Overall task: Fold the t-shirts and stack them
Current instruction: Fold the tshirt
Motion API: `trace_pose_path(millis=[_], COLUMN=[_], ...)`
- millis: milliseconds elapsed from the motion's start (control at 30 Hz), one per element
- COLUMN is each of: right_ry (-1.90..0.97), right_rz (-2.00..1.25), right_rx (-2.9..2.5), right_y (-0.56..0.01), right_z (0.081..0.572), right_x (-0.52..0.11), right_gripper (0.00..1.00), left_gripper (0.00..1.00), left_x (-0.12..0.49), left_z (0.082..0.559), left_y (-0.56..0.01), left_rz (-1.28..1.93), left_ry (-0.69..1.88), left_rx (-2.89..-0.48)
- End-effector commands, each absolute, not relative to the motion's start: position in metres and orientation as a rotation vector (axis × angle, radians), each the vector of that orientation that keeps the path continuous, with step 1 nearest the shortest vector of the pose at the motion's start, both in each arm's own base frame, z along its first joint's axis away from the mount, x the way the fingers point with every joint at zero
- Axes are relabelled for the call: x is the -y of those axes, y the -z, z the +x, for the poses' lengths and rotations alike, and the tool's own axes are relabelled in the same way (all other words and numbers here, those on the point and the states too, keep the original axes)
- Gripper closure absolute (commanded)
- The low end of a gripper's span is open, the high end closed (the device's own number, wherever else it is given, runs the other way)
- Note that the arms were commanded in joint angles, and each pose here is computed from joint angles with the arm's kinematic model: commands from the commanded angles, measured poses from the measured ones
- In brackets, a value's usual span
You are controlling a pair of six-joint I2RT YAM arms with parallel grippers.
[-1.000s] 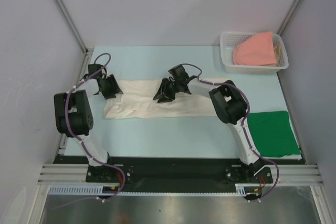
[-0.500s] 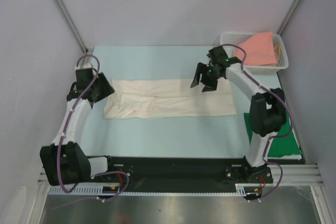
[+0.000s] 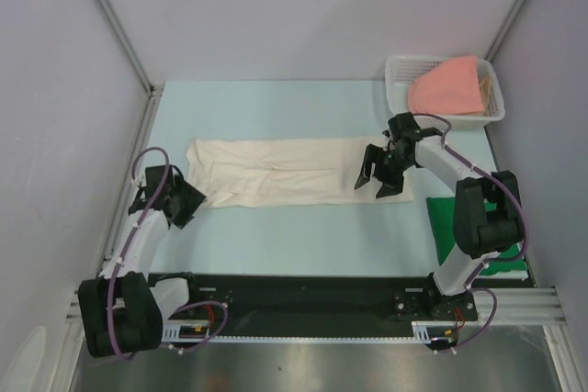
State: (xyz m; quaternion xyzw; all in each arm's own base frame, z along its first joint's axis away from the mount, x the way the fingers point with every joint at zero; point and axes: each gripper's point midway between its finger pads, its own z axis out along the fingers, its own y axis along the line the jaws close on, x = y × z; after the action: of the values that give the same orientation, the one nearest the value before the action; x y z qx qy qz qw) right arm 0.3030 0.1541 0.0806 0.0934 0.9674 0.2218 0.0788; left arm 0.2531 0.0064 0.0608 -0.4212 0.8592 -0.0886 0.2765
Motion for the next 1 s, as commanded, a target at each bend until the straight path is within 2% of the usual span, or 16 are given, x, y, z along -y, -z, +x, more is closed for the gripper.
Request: trace_pose_path(millis=[0,333,533,733,767,833,867,900,967], right_ry=[-0.741,-0.751,-0.775,-0.71,-0.721,-0.71,-0.703,-0.686,-0.685], right_rz=[0.257,0.473,0.651,0.768,0.784,0.821,0.834,0.856,0.924], right_rx=[-2.824,-2.806,-2.78,-2.766,-2.765,-2.74,-2.735,-2.727,-2.724], right_y=[-0.096,-0.089,-0.08,-0.068,-0.067,-0.061,-0.059,-0.055,-0.046], right_z=[0.309,0.3,0.297,0.298,0.297,0.301,0.303,0.307,0.306], right_x=[-0.154,-0.117,-0.09,-0.066,-0.065,-0.062,-0.061,-0.059,-0.058], right_gripper=[0.26,0.21,0.21,0.26,0.28,0.34,0.37,0.39,0.44], left_gripper=[0.35,0.34,0.41,0.64,0.73,0.84,0.94,0.98,1.0], left_x=[-0.018,-0.054,-0.059,-0.068,-0.072,-0.077,-0.078,-0.081,-0.084], left_z=[0.27,0.287,0.297,0.305,0.307,0.317,0.32,0.323,0.331], left_y=[-0.063,-0.049,-0.041,-0.038,-0.038,-0.041,-0.041,-0.042,-0.044], left_rz=[-1.246,-1.256,-1.222,-1.192,-1.172,-1.154,-1.139,-1.139,-1.125], left_ry=[0.303,0.261,0.277,0.252,0.23,0.223,0.216,0.21,0.208], left_rx=[-2.164,-2.143,-2.171,-2.177,-2.178,-2.177,-2.182,-2.175,-2.165])
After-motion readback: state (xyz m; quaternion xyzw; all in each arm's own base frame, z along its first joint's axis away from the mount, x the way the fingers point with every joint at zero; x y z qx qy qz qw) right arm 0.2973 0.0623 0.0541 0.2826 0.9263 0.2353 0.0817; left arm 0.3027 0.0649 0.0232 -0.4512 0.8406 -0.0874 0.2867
